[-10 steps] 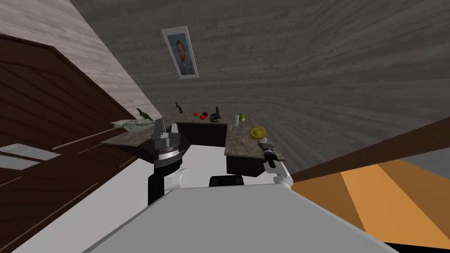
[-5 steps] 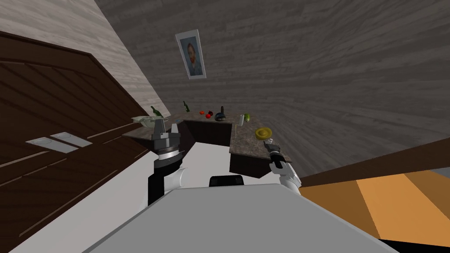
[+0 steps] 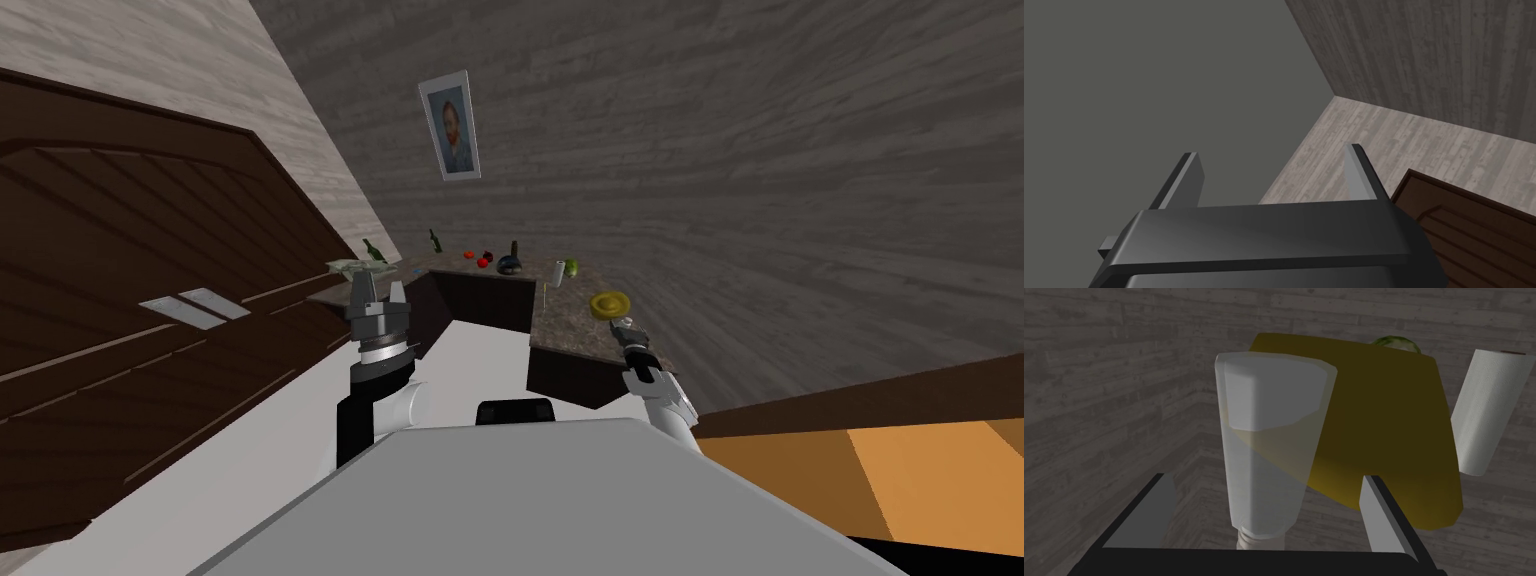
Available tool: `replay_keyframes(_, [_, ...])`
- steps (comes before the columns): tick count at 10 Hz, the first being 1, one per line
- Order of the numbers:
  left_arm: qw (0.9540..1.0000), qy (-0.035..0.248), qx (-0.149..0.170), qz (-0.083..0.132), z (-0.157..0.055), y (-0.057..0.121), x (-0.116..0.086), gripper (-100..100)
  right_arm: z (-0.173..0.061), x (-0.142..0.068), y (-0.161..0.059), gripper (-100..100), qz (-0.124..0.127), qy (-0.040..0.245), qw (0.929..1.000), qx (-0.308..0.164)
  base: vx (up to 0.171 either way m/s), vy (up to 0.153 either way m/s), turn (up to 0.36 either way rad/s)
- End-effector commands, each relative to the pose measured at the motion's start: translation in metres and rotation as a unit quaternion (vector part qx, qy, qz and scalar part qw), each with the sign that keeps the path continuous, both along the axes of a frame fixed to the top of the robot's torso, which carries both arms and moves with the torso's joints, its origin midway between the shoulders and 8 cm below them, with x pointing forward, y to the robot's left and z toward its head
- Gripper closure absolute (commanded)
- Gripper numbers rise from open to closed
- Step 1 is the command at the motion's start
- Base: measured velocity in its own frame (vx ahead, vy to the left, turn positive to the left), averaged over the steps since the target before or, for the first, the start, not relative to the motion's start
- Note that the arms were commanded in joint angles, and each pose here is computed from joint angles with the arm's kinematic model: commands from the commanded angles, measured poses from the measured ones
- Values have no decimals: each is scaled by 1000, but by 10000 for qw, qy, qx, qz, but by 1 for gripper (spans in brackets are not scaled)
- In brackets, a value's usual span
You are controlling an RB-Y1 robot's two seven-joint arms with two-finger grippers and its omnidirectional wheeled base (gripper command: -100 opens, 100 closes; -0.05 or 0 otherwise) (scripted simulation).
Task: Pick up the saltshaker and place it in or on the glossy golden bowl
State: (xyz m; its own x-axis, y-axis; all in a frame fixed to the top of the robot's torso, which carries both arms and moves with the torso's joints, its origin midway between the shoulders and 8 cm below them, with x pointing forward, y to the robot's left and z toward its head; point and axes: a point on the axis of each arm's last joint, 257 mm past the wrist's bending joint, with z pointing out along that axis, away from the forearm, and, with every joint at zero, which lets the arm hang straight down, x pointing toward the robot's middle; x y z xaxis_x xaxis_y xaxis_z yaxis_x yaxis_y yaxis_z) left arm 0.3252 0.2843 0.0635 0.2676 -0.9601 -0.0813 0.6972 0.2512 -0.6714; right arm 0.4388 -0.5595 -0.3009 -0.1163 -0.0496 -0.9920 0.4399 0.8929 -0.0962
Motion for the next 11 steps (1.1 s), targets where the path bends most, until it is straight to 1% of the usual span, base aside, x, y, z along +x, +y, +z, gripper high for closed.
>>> replay_keyframes(1, [10000,0,0,0,0,0,0,0,6,-3,-24,-100,-142,-57,9999,-2,-31,51,142])
replay_keyframes(2, [10000,0,0,0,0,0,0,0,3,-4,-24,-100,-148,-33,9999,16,-31,38,93])
replay_keyframes(3, [10000,0,0,0,0,0,0,0,7,-9,-43,-100,-276,-78,9996,27,-34,44,145])
replay_keyframes(4, [10000,0,0,0,0,0,0,0,6,-9,-43,-100,-278,-72,9996,32,-25,39,69])
replay_keyframes(5, [10000,0,0,0,0,0,0,0,11,-14,-62,-100,-410,-121,9991,52,-25,49,156])
replay_keyframes(6, [10000,0,0,0,0,0,0,0,10,-10,-53,-100,-342,-92,9994,32,-11,21,35])
replay_keyframes(7, [10000,0,0,0,0,0,0,0,11,-11,-55,100,-352,-100,9993,39,0,0,0])
replay_keyframes(11, [10000,0,0,0,0,0,0,0,11,-11,-55,100,-351,-105,9993,40,0,0,0])
